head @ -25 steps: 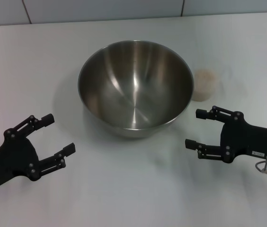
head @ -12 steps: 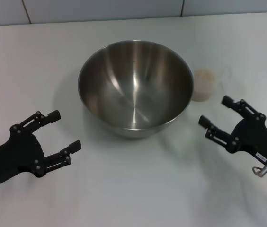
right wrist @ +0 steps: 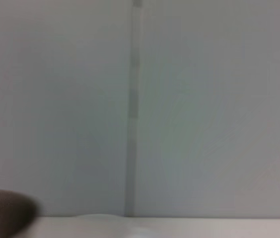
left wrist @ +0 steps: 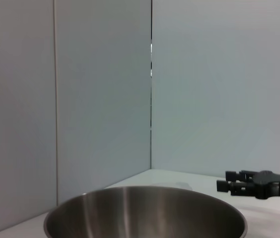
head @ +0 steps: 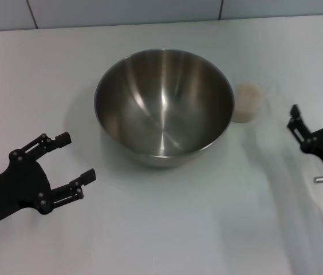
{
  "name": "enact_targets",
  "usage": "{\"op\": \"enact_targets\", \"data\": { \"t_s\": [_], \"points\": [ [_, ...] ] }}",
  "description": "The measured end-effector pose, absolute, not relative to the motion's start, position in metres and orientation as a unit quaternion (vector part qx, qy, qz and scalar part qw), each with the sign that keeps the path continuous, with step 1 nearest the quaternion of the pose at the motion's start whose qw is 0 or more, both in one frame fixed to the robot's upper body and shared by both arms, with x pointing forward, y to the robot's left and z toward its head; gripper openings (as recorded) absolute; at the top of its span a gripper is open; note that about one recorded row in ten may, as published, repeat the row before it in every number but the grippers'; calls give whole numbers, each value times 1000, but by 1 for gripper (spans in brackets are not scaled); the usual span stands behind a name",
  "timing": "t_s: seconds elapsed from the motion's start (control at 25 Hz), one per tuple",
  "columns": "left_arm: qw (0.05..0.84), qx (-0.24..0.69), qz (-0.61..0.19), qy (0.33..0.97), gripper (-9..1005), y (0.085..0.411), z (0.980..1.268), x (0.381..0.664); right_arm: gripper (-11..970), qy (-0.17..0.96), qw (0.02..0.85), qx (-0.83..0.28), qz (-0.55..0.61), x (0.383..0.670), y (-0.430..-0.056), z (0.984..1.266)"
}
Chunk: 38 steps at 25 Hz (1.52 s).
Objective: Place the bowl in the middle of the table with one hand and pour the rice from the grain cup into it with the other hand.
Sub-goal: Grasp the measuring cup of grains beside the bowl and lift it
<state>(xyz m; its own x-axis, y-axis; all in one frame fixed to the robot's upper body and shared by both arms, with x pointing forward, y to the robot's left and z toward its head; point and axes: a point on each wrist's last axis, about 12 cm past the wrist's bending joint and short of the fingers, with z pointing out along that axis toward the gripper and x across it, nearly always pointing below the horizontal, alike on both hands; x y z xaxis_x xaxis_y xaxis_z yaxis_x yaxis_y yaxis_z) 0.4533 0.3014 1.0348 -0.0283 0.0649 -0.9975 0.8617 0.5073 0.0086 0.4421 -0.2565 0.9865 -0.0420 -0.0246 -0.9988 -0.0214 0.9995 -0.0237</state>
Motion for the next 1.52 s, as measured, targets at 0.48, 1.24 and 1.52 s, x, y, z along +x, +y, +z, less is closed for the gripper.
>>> {"op": "enact_targets", "data": {
  "t_s": [0.48, 1.24, 1.52],
  "points": [
    [598, 361, -337, 631, 860, 303, 1036, 451, 831, 732, 680, -45, -1, 455, -243, 987],
    [605, 357, -342, 624, 859, 302, 1037, 450, 831, 742, 668, -58, 11, 483, -250, 987],
    [611, 353, -342, 621, 860, 302, 1039, 450, 831, 743, 666, -67, 13, 494, -249, 989]
  ]
}}
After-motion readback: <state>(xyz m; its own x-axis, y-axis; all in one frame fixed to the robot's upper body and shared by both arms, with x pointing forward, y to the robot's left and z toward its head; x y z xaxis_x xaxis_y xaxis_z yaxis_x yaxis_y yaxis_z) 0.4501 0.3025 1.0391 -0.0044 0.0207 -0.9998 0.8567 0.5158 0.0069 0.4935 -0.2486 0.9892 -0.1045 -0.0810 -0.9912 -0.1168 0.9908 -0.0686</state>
